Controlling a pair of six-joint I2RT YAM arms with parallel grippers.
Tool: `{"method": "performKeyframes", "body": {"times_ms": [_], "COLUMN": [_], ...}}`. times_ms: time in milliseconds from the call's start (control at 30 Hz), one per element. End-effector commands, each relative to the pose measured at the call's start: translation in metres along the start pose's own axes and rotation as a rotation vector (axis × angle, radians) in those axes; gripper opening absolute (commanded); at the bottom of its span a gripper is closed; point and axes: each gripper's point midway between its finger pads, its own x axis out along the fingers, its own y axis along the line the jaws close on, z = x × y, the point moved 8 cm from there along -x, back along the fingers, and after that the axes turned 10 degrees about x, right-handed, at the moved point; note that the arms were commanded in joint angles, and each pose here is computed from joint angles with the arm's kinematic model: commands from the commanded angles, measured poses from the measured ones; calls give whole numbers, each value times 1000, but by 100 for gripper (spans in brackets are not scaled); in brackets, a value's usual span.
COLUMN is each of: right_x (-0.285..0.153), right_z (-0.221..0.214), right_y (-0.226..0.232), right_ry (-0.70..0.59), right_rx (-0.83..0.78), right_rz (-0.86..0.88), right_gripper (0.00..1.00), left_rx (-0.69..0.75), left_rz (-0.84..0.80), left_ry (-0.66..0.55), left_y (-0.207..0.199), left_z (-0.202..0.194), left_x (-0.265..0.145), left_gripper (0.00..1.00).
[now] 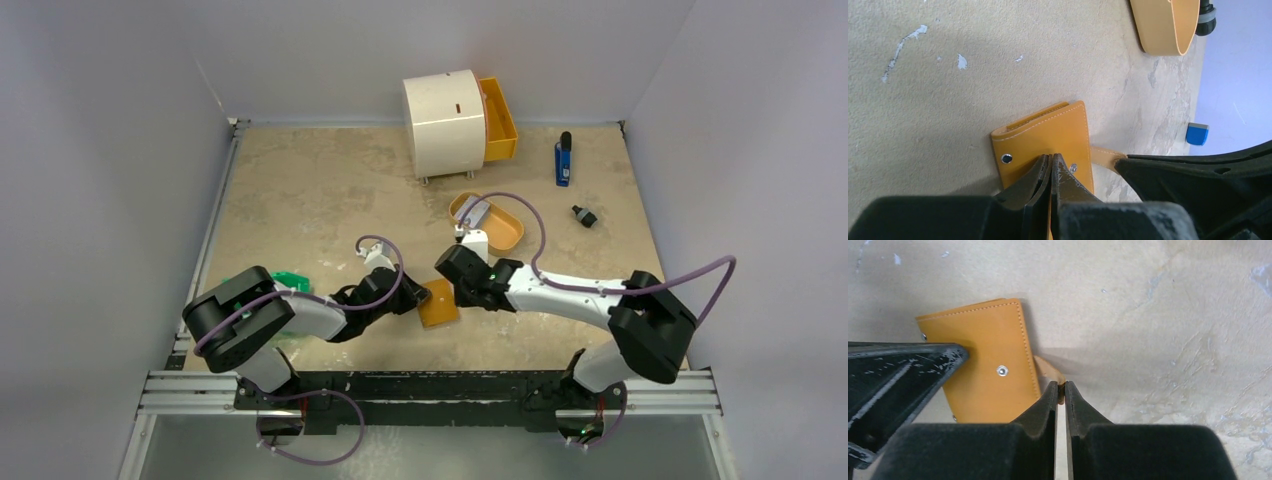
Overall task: Put the credit cards into the card holder
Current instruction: Open the card holder at the center of the board.
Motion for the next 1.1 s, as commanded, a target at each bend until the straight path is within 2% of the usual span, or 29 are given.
{"method": "performKeyframes", "body": {"times_ms": [0, 33, 133, 433, 533, 633, 833, 1067], "right_x": [-5, -4, -6, -5, 2, 7, 17, 17], "right_z": [-2, -2, -4, -3, 0, 1, 0, -3], "right_y": [-19, -23, -27, -11, -12, -13, -9, -14], "right_ry": [27, 35, 39, 64, 78, 87, 120, 129], "right_rx": [82, 89, 104, 149, 183, 201, 189, 197], "right_rz": [14, 17, 35, 184, 198, 211, 208, 211], "right_gripper": [0, 1, 15, 46, 47, 44, 33, 0], "left_rx": [72, 79, 91, 97, 99, 101, 105, 116], "left_rz": [82, 83, 80, 76, 75, 78, 83, 76], "left_ry": [20, 20, 21, 42, 46, 48, 52, 48], "left_y": [11, 10, 6, 5, 5, 6, 7, 3], "left_z": [-2, -2, 1, -2, -2, -2, -3, 1], "left_x": [-1, -1, -1, 2, 2, 1, 1, -2], "left_gripper": [0, 0, 0, 3, 3, 3, 3, 4]}}
